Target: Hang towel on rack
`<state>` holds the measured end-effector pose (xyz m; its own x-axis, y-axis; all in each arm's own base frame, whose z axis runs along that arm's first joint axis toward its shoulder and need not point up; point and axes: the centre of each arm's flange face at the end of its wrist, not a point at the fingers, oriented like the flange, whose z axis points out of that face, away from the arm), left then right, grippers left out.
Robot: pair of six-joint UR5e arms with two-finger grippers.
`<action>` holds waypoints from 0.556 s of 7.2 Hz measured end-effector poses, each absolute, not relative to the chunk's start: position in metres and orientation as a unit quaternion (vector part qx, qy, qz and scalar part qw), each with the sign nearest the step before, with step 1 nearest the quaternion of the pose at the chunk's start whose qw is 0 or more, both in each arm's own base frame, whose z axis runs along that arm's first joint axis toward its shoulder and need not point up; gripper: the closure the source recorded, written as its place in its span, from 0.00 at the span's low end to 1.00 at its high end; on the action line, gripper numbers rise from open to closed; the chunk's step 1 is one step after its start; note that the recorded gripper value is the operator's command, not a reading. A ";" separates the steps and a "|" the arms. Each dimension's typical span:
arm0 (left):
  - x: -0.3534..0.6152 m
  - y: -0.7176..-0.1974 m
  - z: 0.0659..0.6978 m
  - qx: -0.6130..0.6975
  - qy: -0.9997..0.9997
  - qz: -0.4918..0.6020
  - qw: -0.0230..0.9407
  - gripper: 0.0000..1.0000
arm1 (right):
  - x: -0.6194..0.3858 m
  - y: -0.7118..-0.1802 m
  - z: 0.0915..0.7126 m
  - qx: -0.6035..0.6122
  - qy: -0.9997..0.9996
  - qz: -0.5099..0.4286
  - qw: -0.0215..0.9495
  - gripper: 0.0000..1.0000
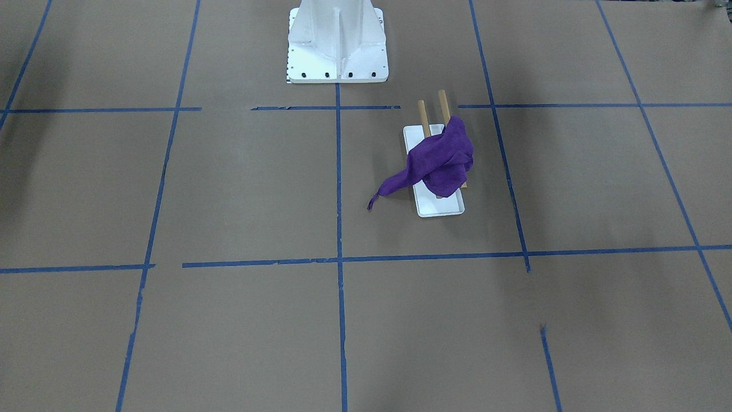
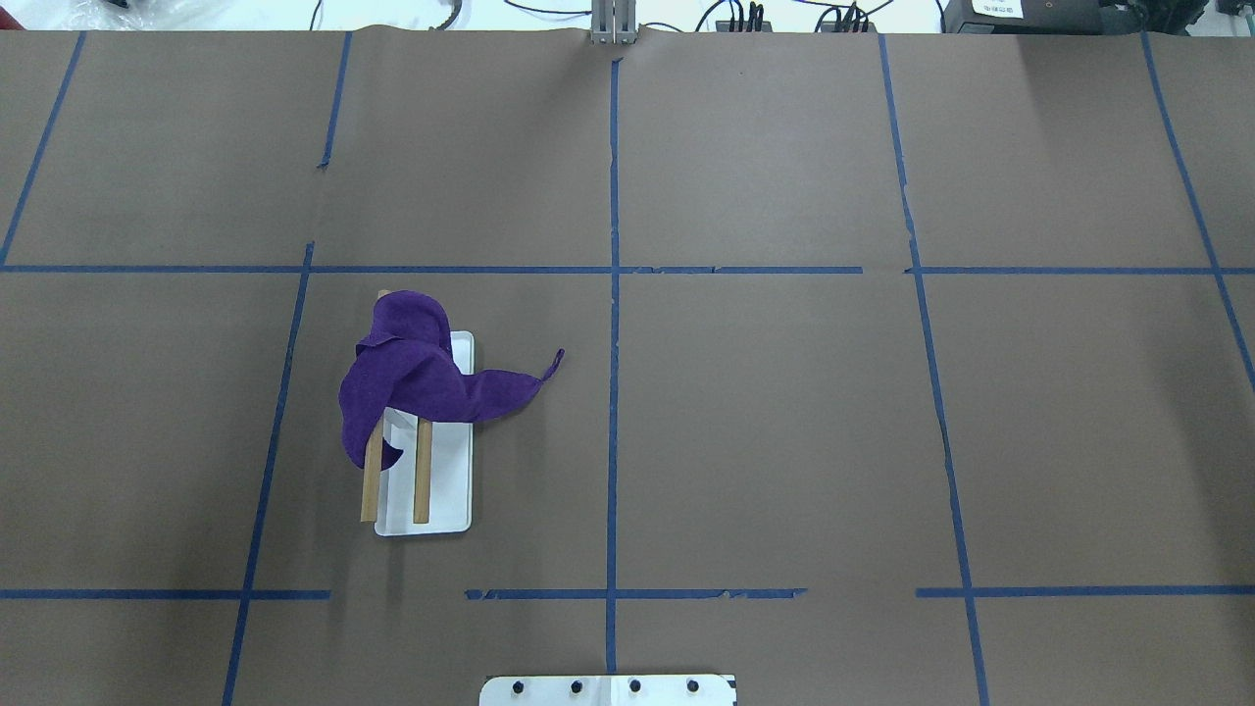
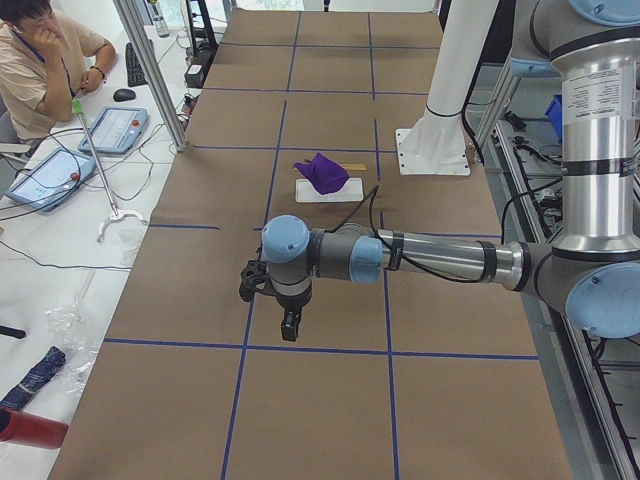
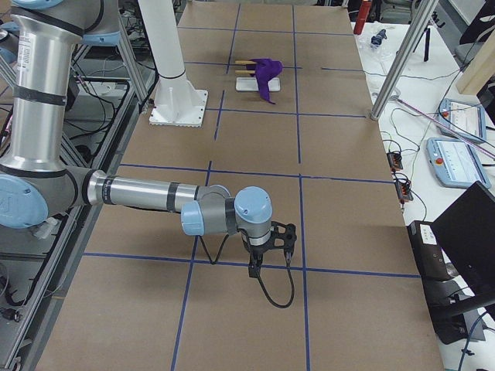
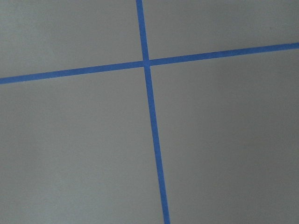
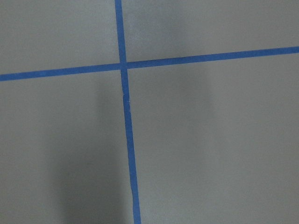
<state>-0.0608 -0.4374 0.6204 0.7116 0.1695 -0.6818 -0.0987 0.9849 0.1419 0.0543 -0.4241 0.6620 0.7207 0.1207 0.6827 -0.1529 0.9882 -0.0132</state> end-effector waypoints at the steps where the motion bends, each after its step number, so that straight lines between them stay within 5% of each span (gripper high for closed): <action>1: -0.063 -0.436 0.620 0.050 0.373 0.074 0.924 0.00 | 0.053 -0.428 0.658 0.023 -0.368 0.078 0.926 0.00; 4: -0.065 -0.436 0.619 0.052 0.372 0.074 0.924 0.00 | 0.051 -0.431 0.654 0.018 -0.370 0.097 0.924 0.00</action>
<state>-0.0650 -0.4356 0.6195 0.7115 0.1757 -0.6803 -0.0982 0.9836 0.1514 0.0512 -0.4308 0.6536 0.7083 0.1652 0.6863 -0.1915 0.9807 -0.0384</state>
